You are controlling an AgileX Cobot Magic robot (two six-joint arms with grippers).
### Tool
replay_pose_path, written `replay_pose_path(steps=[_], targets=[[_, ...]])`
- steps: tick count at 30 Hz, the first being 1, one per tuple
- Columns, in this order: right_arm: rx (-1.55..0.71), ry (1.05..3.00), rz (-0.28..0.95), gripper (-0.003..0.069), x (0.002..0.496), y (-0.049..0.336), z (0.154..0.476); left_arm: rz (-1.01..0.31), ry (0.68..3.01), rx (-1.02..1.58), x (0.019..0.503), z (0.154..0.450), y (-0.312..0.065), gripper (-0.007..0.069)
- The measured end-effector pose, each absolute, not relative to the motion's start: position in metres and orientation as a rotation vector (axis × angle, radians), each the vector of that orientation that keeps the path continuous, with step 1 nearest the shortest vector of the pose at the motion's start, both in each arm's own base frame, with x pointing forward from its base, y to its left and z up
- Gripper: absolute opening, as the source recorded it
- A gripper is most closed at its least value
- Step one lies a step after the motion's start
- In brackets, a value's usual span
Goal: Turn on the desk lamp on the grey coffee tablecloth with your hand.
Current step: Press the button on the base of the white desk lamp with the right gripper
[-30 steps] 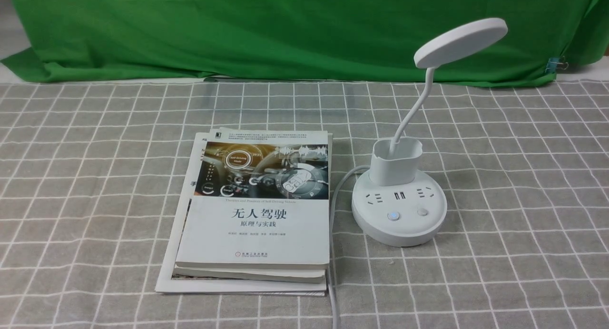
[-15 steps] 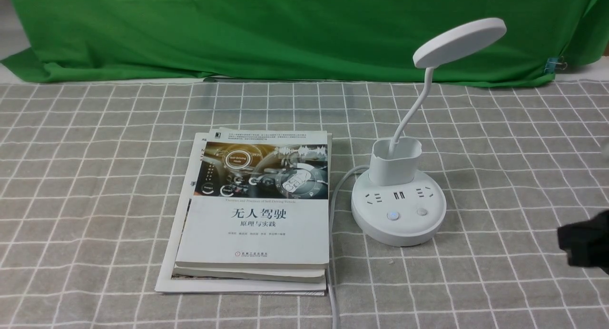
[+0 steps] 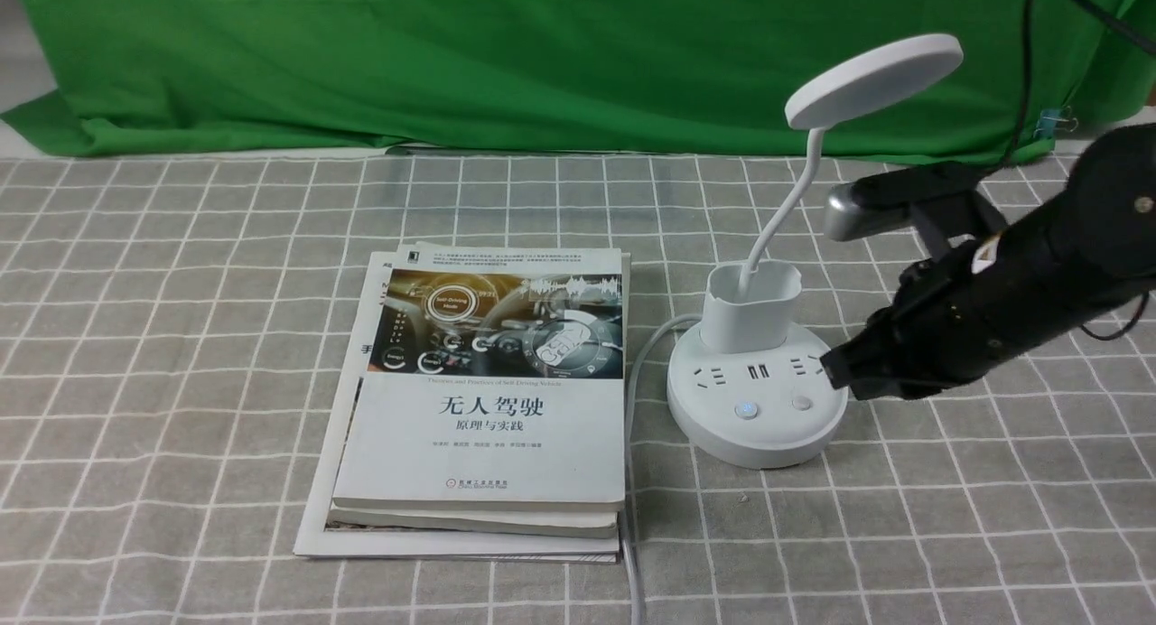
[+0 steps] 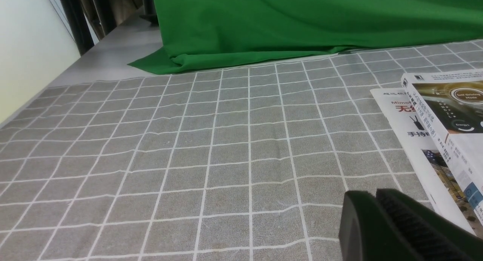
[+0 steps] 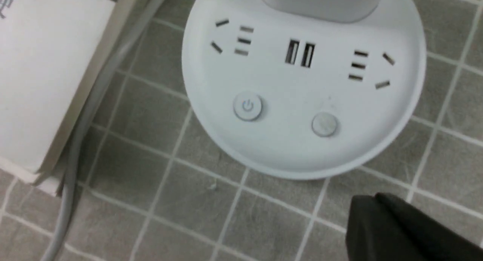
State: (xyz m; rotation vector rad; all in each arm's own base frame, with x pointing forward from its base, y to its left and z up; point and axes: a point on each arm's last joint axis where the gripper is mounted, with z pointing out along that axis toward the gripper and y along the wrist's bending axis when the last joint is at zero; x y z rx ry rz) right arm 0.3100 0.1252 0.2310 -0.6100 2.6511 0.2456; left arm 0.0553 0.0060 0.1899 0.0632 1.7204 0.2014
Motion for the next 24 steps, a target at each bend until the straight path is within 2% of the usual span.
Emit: replay_pose_path(steps=[5,15,24], targets=[[-0.662,2.678,0.246,0.0035,0.331,0.142,0.212,0.201,1.72,0.063,0.055,0.19,0.006,0.0019],[-0.679,2.684,0.24,0.0035,0.346,0.148,0.203,0.201,1.72,0.063,0.055,0.19,0.006,0.0019],[-0.698,2.738,0.23,0.0035,0.356,0.151,0.176,0.201,1.72,0.063,0.055,0.19,0.006,0.0019]])
